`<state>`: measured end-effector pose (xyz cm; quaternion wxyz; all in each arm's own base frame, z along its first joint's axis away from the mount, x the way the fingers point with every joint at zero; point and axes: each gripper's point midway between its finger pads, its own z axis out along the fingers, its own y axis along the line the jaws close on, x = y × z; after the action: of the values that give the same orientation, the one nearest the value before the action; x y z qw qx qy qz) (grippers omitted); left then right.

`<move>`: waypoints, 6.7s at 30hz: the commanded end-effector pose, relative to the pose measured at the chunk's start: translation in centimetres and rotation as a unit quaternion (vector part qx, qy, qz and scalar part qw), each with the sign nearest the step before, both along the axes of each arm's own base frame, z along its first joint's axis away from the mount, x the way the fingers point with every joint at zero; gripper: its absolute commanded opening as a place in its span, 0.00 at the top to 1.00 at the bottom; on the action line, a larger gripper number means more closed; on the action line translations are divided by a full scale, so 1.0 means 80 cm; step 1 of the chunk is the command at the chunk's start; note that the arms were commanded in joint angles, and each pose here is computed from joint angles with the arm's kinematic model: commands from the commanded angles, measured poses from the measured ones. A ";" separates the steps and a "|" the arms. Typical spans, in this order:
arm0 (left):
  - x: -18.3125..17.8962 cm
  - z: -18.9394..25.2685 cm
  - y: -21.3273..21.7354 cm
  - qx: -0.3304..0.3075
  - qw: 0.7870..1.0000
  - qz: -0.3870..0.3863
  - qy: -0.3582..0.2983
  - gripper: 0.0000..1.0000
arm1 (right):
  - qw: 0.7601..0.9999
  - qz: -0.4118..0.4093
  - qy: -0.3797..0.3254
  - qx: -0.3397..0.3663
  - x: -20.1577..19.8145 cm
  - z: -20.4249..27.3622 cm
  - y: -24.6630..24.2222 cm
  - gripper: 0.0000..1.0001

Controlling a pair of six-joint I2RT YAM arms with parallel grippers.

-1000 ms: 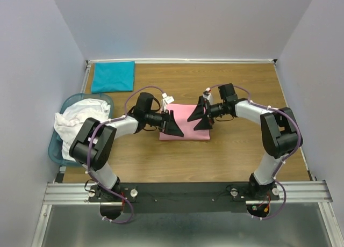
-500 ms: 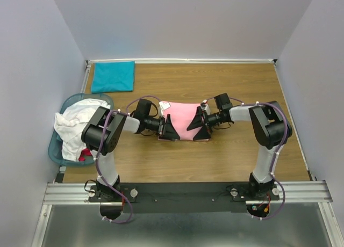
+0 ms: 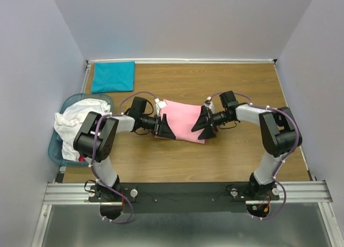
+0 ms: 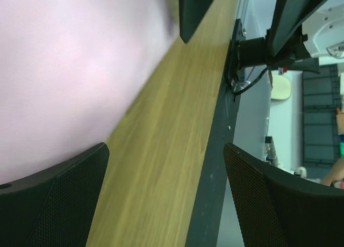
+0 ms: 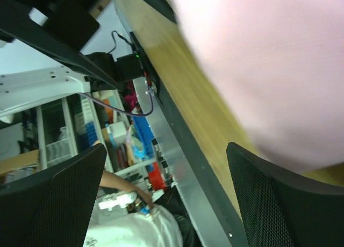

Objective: Fold and stack the t-shirts

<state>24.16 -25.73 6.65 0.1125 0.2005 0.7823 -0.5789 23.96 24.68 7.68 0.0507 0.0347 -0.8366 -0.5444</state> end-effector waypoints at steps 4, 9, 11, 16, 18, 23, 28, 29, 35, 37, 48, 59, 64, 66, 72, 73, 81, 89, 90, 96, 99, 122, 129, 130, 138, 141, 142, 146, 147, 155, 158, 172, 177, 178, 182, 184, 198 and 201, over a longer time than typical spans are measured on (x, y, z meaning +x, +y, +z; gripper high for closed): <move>-0.007 0.087 -0.065 -0.034 0.993 -0.051 -0.103 0.05 | 0.995 -0.023 -0.086 0.033 0.026 0.097 -0.010 0.00; 0.004 0.089 -0.103 -0.054 0.995 -0.042 -0.074 0.05 | 0.994 -0.068 -0.077 0.030 0.044 0.097 -0.040 0.00; 0.001 0.062 -0.110 -0.043 0.997 -0.042 -0.046 0.05 | 0.993 -0.082 -0.076 0.031 0.052 0.099 -0.049 0.00; 0.001 -0.015 -0.110 0.002 1.000 -0.024 0.006 0.05 | 0.992 -0.095 -0.080 0.019 0.058 0.095 -0.056 0.00; 0.007 -0.039 -0.104 0.022 1.000 -0.005 0.020 0.05 | 0.992 -0.096 -0.076 0.015 0.059 0.090 -0.057 0.00; 0.024 -0.043 -0.109 0.016 0.999 -0.005 0.027 0.05 | 0.992 -0.100 -0.081 0.005 0.064 0.084 -0.058 0.00; 0.032 0.064 -0.119 -0.051 0.996 -0.028 -0.070 0.05 | 0.991 -0.100 -0.091 -0.012 0.077 0.075 -0.056 0.00; 0.033 0.096 -0.116 -0.067 0.993 -0.026 -0.093 0.05 | 0.990 -0.102 -0.092 -0.021 0.083 0.068 -0.056 0.00; 0.093 0.119 -0.079 -0.067 0.990 0.047 -0.116 0.05 | 0.984 -0.112 -0.131 -0.049 0.148 0.057 -0.051 0.00; 0.130 0.106 -0.054 -0.054 0.989 0.092 -0.102 0.05 | 0.983 -0.117 -0.129 -0.056 0.169 0.045 -0.049 0.00; 0.257 0.033 -0.017 -0.011 0.976 0.190 -0.105 0.05 | 0.969 -0.141 -0.162 -0.125 0.270 -0.025 -0.057 0.00; 0.286 0.052 0.017 0.003 0.970 0.202 -0.136 0.05 | 0.953 -0.152 -0.213 -0.152 0.322 -0.031 -0.069 0.00; 0.292 0.143 0.043 0.062 0.935 0.208 -0.280 0.05 | 0.934 -0.165 -0.291 -0.130 0.327 0.075 -0.058 0.00; 0.286 0.196 0.061 0.076 0.909 0.236 -0.334 0.05 | 0.923 -0.163 -0.318 -0.143 0.321 0.093 -0.051 0.00; 0.267 0.294 0.144 0.113 0.842 0.333 -0.409 0.05 | 0.866 -0.078 -0.443 -0.216 0.259 0.129 0.022 0.00; 0.263 0.311 0.171 0.113 0.832 0.354 -0.412 0.05 | 0.853 -0.040 -0.466 -0.233 0.238 0.123 0.049 0.00; 0.257 0.314 0.265 0.185 0.822 0.392 -0.369 0.01 | 0.783 0.147 -0.527 -0.296 0.123 0.056 0.176 0.06; 0.248 0.268 0.280 0.239 0.824 0.383 -0.343 0.02 | 0.753 0.228 -0.517 -0.338 0.074 -0.010 0.216 0.31; 0.245 0.257 0.280 0.242 0.826 0.383 -0.335 0.02 | 0.752 0.229 -0.517 -0.340 0.074 -0.014 0.218 0.34; 0.239 0.219 0.279 0.246 0.837 0.385 -0.299 0.02 | 0.756 0.242 -0.508 -0.335 0.069 -0.031 0.229 0.51; 0.238 0.209 0.278 0.245 0.841 0.385 -0.290 0.02 | 0.759 0.246 -0.503 -0.332 0.064 -0.034 0.231 0.52; 0.209 0.131 0.233 0.199 0.887 0.381 -0.171 0.02 | 0.754 0.289 -0.478 -0.345 0.042 -0.084 0.216 0.99; 0.191 0.080 0.200 0.163 0.911 0.374 -0.060 0.06 | 0.772 0.253 -0.494 -0.310 0.063 -0.034 0.220 0.99; 0.190 0.077 0.196 0.158 0.913 0.373 -0.051 0.06 | 0.776 0.246 -0.494 -0.307 0.068 -0.029 0.218 1.00; 0.193 0.030 0.174 0.163 0.914 0.372 0.022 0.07 | 0.791 0.203 -0.508 -0.273 0.087 0.019 0.222 0.99; 0.184 0.006 0.168 0.152 0.914 0.371 0.064 0.09 | 0.794 0.198 -0.508 -0.270 0.091 0.024 0.221 0.99; 0.183 0.006 0.162 0.137 0.918 0.366 0.066 0.09 | 0.794 0.196 -0.509 -0.269 0.094 0.026 0.221 0.99; 0.179 0.000 0.134 0.106 0.926 0.354 0.082 0.09 | 0.795 0.192 -0.510 -0.266 0.097 0.027 0.225 0.99; 0.181 0.000 0.130 0.093 0.925 0.358 0.087 0.09 | 0.795 0.189 -0.512 -0.265 0.100 0.030 0.227 0.99; 0.186 -0.017 0.092 0.073 0.920 0.366 0.121 0.10 | 0.798 0.166 -0.517 -0.261 0.116 0.041 0.241 0.99; 0.190 -0.027 0.084 0.082 0.915 0.373 0.127 0.11 | 0.798 0.162 -0.519 -0.261 0.121 0.042 0.246 0.99; 0.224 -0.030 0.071 0.077 0.906 0.401 0.113 0.43 | 0.807 0.166 -0.507 -0.255 0.117 0.031 0.250 0.99; 0.228 -0.031 0.068 0.077 0.907 0.400 0.110 0.43 | 0.808 0.169 -0.503 -0.255 0.115 0.027 0.248 0.99; 0.230 -0.031 0.066 0.077 0.907 0.400 0.108 0.43 | 0.808 0.170 -0.502 -0.256 0.115 0.026 0.248 0.99; 0.236 -0.032 0.063 0.081 0.907 0.401 0.096 0.62 | 0.809 0.168 -0.501 -0.255 0.115 0.026 0.250 1.00; 0.240 -0.033 0.063 0.085 0.907 0.403 0.092 0.82 | 0.809 0.164 -0.503 -0.256 0.116 0.029 0.250 0.99; 0.318 0.009 0.103 0.229 0.884 0.396 -0.094 1.00 | 0.811 0.096 -0.492 -0.302 0.156 0.063 0.166 0.00; 0.345 0.033 0.109 0.248 0.874 0.392 -0.142 1.00 | 0.806 0.077 -0.492 -0.320 0.165 0.073 0.134 0.00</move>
<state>49.69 -18.80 8.49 0.3487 -0.0718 0.8795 -0.3156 35.97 38.23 10.58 -0.2859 0.3736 -0.8667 -0.1659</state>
